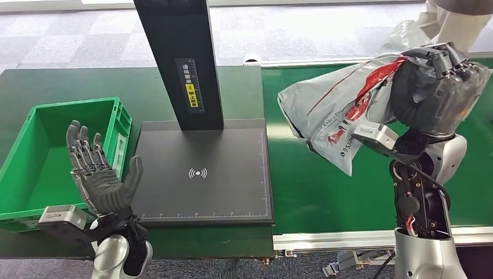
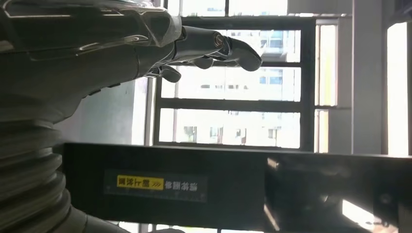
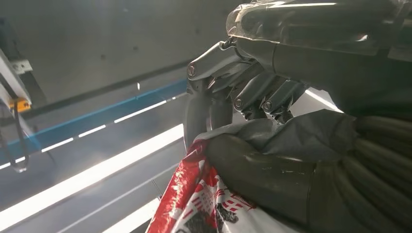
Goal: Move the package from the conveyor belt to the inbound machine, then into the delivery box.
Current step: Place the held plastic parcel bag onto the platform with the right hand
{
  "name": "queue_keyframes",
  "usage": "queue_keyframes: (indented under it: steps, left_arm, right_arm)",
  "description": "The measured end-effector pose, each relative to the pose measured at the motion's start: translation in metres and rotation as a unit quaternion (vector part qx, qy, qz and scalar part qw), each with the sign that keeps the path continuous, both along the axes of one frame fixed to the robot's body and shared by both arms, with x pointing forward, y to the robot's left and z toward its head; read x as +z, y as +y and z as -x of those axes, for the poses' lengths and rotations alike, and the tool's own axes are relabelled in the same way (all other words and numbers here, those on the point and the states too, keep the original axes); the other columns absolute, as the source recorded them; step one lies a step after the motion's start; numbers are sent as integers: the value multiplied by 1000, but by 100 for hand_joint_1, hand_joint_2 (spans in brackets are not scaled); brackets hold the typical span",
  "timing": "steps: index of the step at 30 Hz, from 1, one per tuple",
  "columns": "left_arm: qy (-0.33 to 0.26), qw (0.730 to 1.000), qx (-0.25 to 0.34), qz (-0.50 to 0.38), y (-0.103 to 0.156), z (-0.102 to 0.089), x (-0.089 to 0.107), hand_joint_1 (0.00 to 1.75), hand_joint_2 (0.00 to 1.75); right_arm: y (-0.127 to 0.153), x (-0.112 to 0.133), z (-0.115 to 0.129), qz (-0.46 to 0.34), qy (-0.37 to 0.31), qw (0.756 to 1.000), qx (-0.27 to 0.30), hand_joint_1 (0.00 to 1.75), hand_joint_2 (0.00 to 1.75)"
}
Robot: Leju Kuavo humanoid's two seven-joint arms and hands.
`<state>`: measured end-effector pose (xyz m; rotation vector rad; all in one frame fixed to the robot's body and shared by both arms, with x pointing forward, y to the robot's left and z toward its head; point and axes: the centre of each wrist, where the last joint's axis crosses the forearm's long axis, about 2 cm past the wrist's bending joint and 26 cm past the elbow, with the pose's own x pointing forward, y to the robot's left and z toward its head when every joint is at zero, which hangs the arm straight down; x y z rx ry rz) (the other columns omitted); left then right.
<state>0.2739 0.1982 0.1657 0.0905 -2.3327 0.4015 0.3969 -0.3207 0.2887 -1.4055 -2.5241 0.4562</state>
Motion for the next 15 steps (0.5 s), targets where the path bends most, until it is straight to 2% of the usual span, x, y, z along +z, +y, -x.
queue_keyframes:
  steps: [2, 5, 11, 15]
  left_arm:
    - [-8, 999, 33, 8, 3, 1, 8, 0, 175]
    - [-23, 997, 74, 30, 6, 1, 21, 0, 175]
    - [-46, 994, 85, 55, 4, 1, 37, 0, 175]
    - [-51, 994, 79, 59, 2, 0, 40, 0, 175]
  right_arm:
    - [0, 6, -2, -3, 10, 1000, 7, 175, 175]
    - [9, 3, -14, 41, 78, 996, 17, 175, 175]
    - [51, -71, -37, 167, 223, 959, 50, 175, 175]
    - [86, -111, -36, 223, 324, 914, 96, 175, 175]
